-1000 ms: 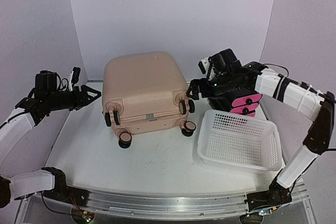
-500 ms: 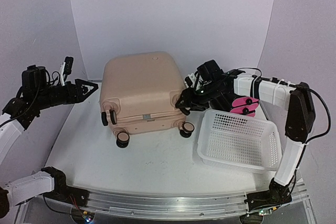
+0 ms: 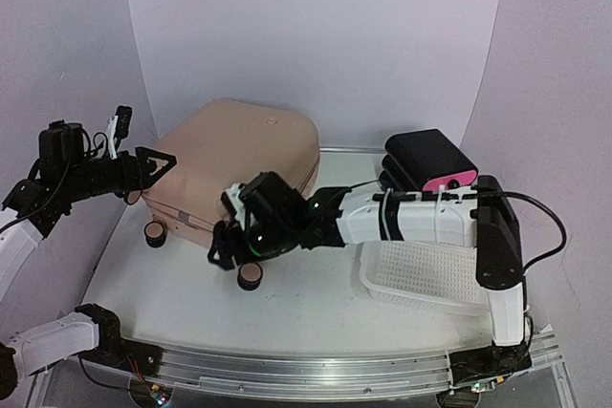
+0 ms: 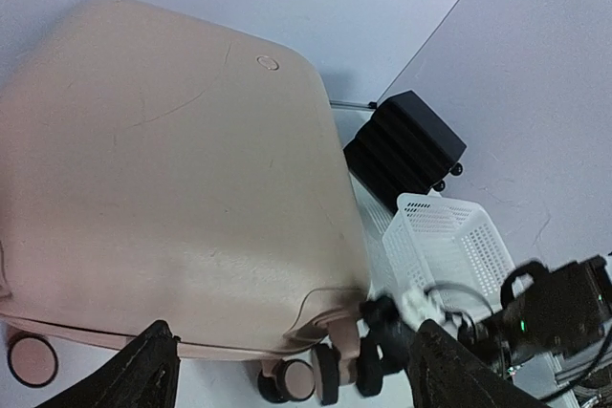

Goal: Open, take out, and arrange the luggage

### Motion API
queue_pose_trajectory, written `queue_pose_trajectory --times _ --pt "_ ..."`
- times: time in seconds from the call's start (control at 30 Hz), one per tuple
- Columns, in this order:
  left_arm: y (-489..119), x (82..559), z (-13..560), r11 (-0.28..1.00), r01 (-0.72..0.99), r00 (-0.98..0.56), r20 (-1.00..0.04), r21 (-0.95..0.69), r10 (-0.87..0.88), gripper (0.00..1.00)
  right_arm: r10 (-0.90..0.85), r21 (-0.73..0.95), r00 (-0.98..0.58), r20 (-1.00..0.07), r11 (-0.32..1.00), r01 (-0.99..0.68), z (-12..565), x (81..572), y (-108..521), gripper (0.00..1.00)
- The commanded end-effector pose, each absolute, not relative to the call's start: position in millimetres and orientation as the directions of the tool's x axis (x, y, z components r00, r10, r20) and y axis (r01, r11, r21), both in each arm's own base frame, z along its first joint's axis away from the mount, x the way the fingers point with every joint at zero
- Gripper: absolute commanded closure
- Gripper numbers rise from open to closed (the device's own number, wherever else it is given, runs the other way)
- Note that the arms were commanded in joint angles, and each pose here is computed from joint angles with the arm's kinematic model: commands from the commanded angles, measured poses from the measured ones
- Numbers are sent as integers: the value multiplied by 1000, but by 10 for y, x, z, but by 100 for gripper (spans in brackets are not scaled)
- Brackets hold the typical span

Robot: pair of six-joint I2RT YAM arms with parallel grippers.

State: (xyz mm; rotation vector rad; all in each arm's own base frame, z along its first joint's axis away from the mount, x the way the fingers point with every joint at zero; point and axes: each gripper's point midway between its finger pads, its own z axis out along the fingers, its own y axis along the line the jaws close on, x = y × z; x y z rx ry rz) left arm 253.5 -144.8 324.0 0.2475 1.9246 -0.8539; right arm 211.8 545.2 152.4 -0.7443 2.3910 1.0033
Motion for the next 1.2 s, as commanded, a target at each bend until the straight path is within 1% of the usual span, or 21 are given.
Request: queue_pose_trajectory --times 0.0,0.03,0.07,0.17,0.27,0.37,0.4,0.53,0.63,0.77,0.8,0.87,0.9,0.97,1.07,1.13,1.17 --pt "-1415 2560 3341 751 508 -466 -868 -421 -172 17 -379 481 -649 -659 451 -752 1919 1790 5646 8" --pt "-1408 2569 3312 756 501 -472 -865 -420 -168 17 -398 451 -620 -676 443 -775 1966 1767 5571 3" --pt "-1400 2577 3294 761 496 -477 -864 -418 -164 17 -414 413 -591 -693 444 -795 2002 1774 5473 2" --pt "-1384 2603 3245 772 478 -491 -857 -418 -160 17 -445 284 -509 -737 479 -831 2137 1897 5094 2" --pt "-1407 2626 3207 766 474 -512 -843 -435 -163 16 -429 224 -521 -738 572 -789 2167 2226 4673 2" --pt "-1444 2654 3177 744 454 -549 -812 -490 -200 3 -398 204 -545 -738 639 -742 2152 2587 4363 2" --pt "-1468 2662 3163 729 442 -569 -792 -523 -224 1 -388 197 -555 -736 661 -724 2127 2725 4270 2" --pt "-1515 2729 3063 663 334 -654 -672 -670 -349 1 -338 218 -601 -725 715 -664 2026 3269 3956 2" --pt "-1475 2756 2946 638 226 -686 -585 -736 -432 1 -295 225 -618 -729 750 -623 2014 3686 3824 2" --pt "-1405 2698 2845 599 128 -689 -505 -790 -519 0 -144 310 -679 -720 808 -500 2024 4324 3665 2" --pt "-1408 2677 2801 592 113 -695 -489 -798 -527 2 -91 328 -690 -718 830 -451 2030 4478 3607 2" --pt "-1447 2630 2679 600 90 -715 -472 -795 -517 7 8 342 -690 -723 873 -348 2062 4777 3460 2" --pt "-1470 2605 2601 614 75 -729 -463 -786 -504 10 42 324 -674 -738 898 -299 2076 4908 3384 2" --pt "-1552 2533 2424 637 48 -769 -435 -770 -469 13 57 261 -625 -779 935 -240 2104 5130 3291 2" --pt "-1669 2395 2206 681 31 -801 -426 -732 -420 16 19 185 -563 -826 953 -239 2140 5407 3320 2" --pt "-1705 2304 2087 719 26 -809 -437 -695 -394 18 30 199 -555 -831 949 -246 2076 5582 3399 3" --pt "-1699 2268 2025 740 16 -811 -442 -673 -385 20 53 234 -555 -830 937 -260 2089 5653 3464 3"
